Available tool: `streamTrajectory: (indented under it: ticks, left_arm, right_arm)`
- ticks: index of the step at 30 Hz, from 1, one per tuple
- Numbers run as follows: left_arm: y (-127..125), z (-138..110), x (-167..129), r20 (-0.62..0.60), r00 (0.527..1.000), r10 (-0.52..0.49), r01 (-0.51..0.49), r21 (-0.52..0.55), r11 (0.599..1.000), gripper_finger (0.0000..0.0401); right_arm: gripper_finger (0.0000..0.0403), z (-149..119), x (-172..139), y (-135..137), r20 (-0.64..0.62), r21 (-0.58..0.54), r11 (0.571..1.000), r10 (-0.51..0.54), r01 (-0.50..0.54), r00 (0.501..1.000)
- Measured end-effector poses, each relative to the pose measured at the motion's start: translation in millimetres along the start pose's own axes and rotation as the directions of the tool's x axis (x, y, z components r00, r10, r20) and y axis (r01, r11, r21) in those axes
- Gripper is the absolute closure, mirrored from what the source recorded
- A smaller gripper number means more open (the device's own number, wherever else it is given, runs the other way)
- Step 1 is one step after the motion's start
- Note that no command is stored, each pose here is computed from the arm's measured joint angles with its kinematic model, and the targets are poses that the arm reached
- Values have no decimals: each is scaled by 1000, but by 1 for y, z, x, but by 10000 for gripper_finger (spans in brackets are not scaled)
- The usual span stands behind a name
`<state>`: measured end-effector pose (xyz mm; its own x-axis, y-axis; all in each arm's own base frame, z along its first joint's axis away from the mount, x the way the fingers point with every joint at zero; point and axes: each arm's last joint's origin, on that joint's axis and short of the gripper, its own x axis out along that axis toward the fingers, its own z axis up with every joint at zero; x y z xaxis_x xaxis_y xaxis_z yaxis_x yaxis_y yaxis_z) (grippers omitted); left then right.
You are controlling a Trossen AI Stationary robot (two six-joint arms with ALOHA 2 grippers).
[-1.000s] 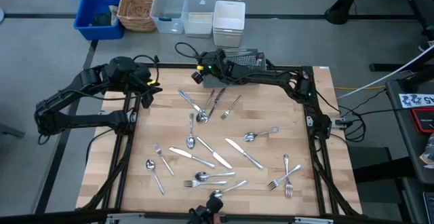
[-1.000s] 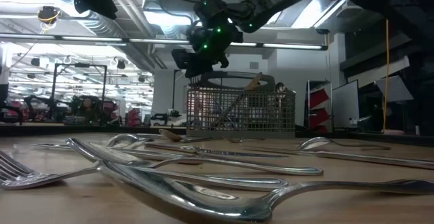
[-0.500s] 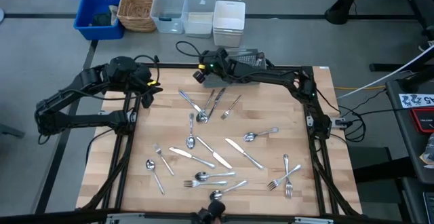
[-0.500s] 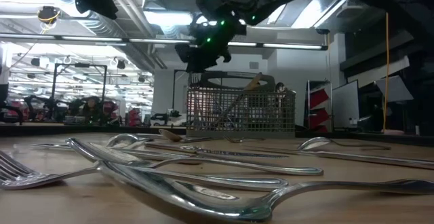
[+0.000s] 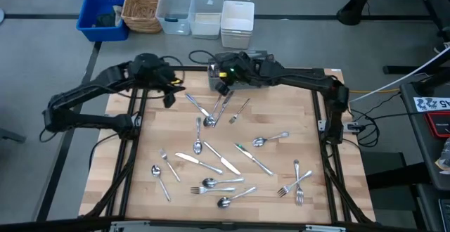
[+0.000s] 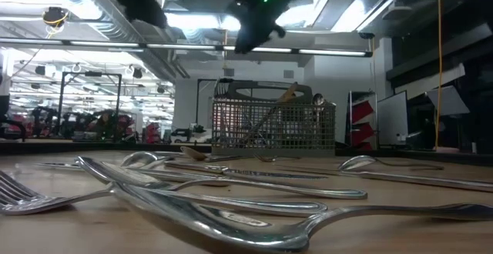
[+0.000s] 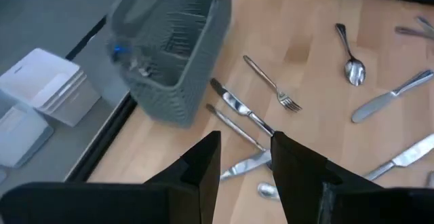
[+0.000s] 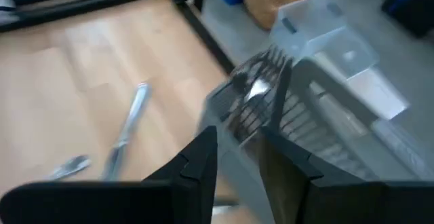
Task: Sort silverware
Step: Put the silver knife into the dishwasher utensil holder
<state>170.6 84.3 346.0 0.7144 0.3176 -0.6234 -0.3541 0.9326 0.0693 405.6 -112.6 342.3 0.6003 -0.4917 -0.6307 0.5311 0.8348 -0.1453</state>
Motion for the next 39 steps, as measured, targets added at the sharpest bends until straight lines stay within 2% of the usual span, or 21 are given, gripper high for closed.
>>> streamTrajectory:
  ticks: [4,7,11,14,17,21,24,27,31,34,39]
  left_arm:
    - [1,2,39,-104,993,-48,61,120,991,285]
    - [1,-3,71,-214,975,-65,114,226,967,285]
    - [2,-13,111,-344,936,-78,208,360,909,285]
    - [2,-23,137,-429,899,-89,284,416,864,285]
    - [1,-33,159,-499,861,-97,346,436,830,285]
    - [1,-45,181,-558,823,-103,399,440,805,285]
    - [1,-51,195,-578,811,-94,420,462,781,285]
    - [1,-57,205,-596,800,-72,429,484,763,285]
    - [1,-63,212,-627,777,-60,446,481,755,285]
    - [1,-65,216,-630,774,-60,455,489,744,285]
    - [5,-61,220,-577,815,-47,411,518,751,285]
  right_arm:
    - [297,-5,-42,5,-73,52,994,100,-97,992]
    - [297,-15,-68,11,-160,71,990,129,-118,979]
    - [297,-33,-87,23,-301,82,991,124,-103,945]
    - [297,-46,-97,33,-401,62,994,106,-89,910]
    - [297,-56,-107,42,-465,47,996,91,-78,881]
    - [297,-65,-118,51,-516,13,997,74,-79,854]
    - [297,-71,-126,53,-550,-37,997,37,-69,835]
    - [297,-75,-129,51,-571,-72,997,-32,-11,820]
    - [297,-76,-128,50,-567,-72,997,-44,4,822]
    - [297,-76,-130,49,-565,-80,997,-42,-4,824]
    - [297,-76,-130,49,-565,-91,996,-42,-12,824]
